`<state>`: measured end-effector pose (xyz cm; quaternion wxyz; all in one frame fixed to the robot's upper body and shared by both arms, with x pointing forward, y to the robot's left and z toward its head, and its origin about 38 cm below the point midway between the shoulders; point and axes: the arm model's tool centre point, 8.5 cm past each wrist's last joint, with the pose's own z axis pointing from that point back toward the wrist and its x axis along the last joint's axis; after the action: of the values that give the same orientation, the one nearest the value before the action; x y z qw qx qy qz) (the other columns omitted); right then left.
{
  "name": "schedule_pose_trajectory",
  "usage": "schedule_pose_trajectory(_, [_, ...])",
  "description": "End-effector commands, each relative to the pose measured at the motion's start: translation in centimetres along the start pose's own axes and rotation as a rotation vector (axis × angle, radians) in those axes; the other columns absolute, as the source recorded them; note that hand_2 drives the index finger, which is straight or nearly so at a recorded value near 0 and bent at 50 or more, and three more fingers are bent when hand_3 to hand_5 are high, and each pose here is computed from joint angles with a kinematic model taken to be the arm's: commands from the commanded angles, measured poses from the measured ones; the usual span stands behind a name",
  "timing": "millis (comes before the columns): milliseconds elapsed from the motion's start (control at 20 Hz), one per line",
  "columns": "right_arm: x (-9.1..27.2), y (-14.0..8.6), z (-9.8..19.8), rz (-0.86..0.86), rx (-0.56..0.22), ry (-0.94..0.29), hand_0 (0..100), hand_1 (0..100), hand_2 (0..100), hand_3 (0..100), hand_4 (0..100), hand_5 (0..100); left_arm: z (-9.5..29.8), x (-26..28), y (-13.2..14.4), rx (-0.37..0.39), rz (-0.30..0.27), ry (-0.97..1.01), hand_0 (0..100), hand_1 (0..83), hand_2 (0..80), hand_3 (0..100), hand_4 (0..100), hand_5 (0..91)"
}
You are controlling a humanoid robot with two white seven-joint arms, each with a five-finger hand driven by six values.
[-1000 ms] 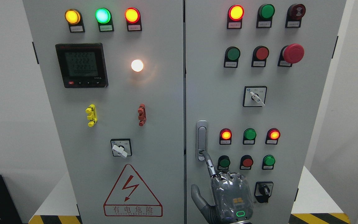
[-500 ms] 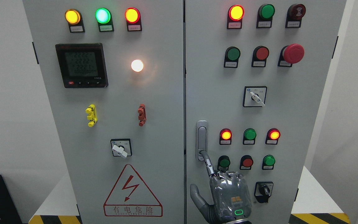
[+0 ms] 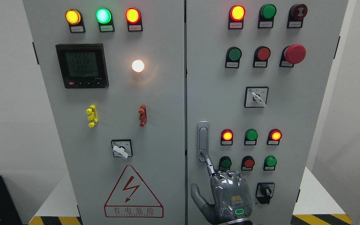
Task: Release door handle
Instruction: 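Close the right hand fingers around the silver latch handle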
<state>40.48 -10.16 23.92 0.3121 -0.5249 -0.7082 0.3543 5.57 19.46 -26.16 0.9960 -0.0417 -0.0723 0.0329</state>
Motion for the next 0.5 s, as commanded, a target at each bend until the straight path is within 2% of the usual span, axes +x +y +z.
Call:
schedule_pose_trajectory(0, [-0.06,0.52,0.00,0.004,0.015,0.001,48,29,0,93,87,93,-0.07,0.68,-0.08,-0.003,-0.022,-0.019,0,0.0,2.3,10,1,0.0])
schedule_pose_trajectory(450, [-0.47,0.81,-0.12,0.014,0.025,0.025,48,29,0,93,87,93,-0.07,0.68,-0.08,-0.003,-0.022,-0.019,0,0.0,2.2,9,1,0.0])
